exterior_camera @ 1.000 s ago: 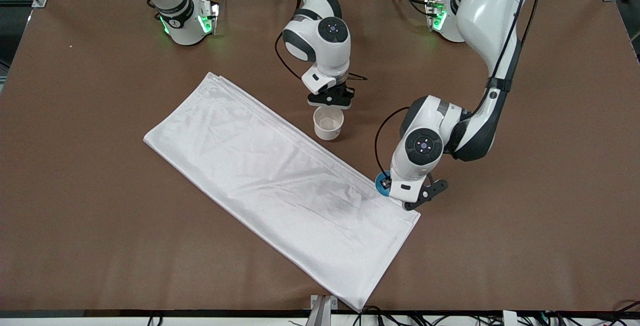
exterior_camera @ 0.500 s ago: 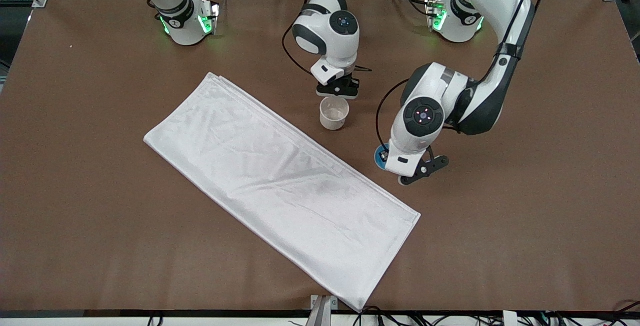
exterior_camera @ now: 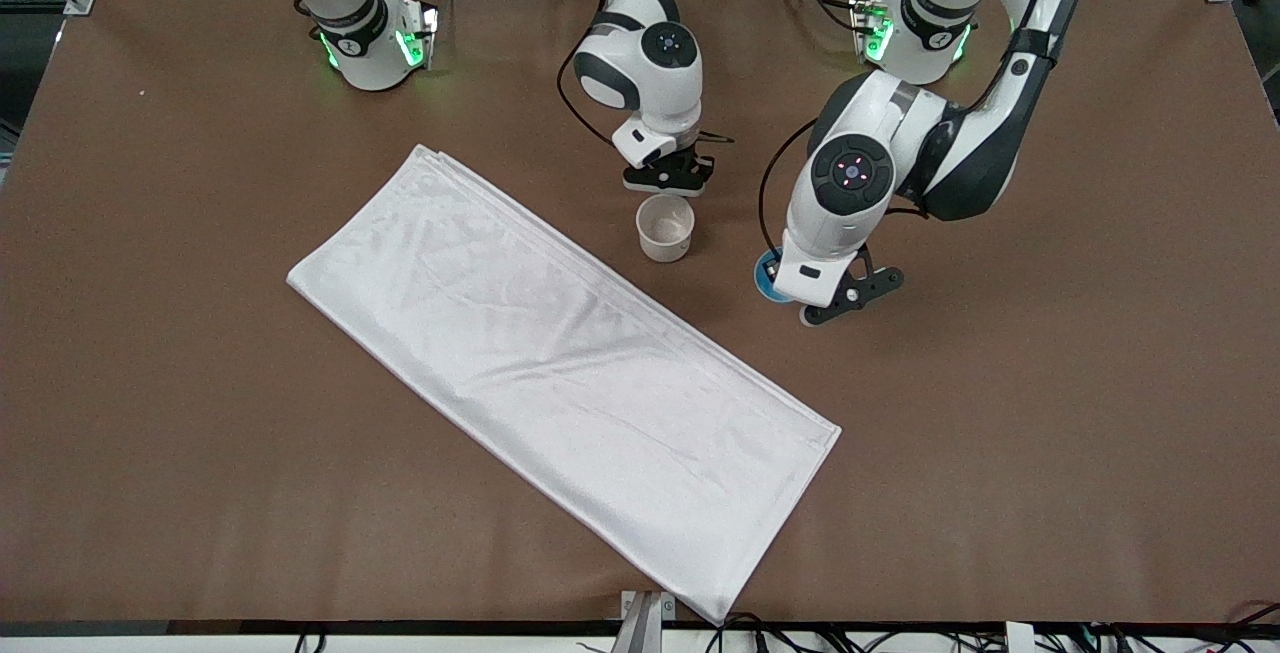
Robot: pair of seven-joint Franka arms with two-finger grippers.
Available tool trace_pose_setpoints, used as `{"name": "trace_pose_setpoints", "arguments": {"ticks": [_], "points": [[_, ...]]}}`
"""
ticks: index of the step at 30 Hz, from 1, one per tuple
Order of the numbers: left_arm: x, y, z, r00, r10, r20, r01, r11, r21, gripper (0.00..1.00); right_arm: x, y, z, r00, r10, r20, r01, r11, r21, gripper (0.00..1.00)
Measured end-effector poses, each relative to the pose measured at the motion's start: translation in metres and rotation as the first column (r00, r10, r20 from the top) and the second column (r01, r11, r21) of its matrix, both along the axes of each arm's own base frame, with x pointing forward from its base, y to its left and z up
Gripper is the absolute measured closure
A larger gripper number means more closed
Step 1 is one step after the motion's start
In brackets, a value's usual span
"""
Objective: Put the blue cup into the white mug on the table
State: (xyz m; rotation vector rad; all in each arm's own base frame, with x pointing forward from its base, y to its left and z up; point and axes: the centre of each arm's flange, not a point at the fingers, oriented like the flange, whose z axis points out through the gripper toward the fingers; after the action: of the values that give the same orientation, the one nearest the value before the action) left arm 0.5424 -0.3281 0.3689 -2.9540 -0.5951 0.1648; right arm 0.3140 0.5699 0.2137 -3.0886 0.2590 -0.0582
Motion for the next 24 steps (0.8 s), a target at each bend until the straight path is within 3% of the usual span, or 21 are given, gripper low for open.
{"name": "trace_pose_setpoints", "arguments": {"ticks": [3,4,5,6,11,18,24], "points": [[-0.001,0.0,-0.001,1.0,-0.001,-0.001,0.001,1.0,0.001,0.96,0.0,0.0,0.005,1.0,-0.004,0.0,0.004,1.0,0.002,0.39],[-0.001,0.0,-0.001,1.0,-0.002,-0.002,0.002,1.0,0.0,0.96,0.0,0.001,0.008,1.0,-0.005,0.0,0.005,1.0,0.002,0.3],[-0.002,-0.001,-0.001,1.0,-0.004,-0.002,0.004,1.0,0.0,0.96,0.0,0.001,0.011,1.0,-0.006,-0.001,0.006,1.0,0.001,0.3],[-0.003,-0.002,-0.001,1.0,-0.006,-0.003,0.006,1.0,0.0,0.96,0.0,0.001,0.016,1.0,-0.007,-0.002,0.007,1.0,0.0,0.21],[-0.007,-0.009,-0.001,1.0,-0.02,-0.005,0.02,1.0,-0.005,0.96,0.0,0.0,0.052,1.0,-0.009,-0.01,0.009,1.0,-0.007,0.01],[-0.015,-0.018,0.001,0.999,-0.037,-0.009,0.037,0.999,-0.012,0.96,0.012,-0.024,0.13,0.999,0.0,-0.042,-0.002,0.999,-0.05,0.0],[-0.022,-0.024,0.003,0.999,-0.043,-0.011,0.043,0.999,-0.017,0.96,0.052,-0.082,0.202,0.995,0.055,-0.078,-0.061,0.995,-0.076,0.0]]}}
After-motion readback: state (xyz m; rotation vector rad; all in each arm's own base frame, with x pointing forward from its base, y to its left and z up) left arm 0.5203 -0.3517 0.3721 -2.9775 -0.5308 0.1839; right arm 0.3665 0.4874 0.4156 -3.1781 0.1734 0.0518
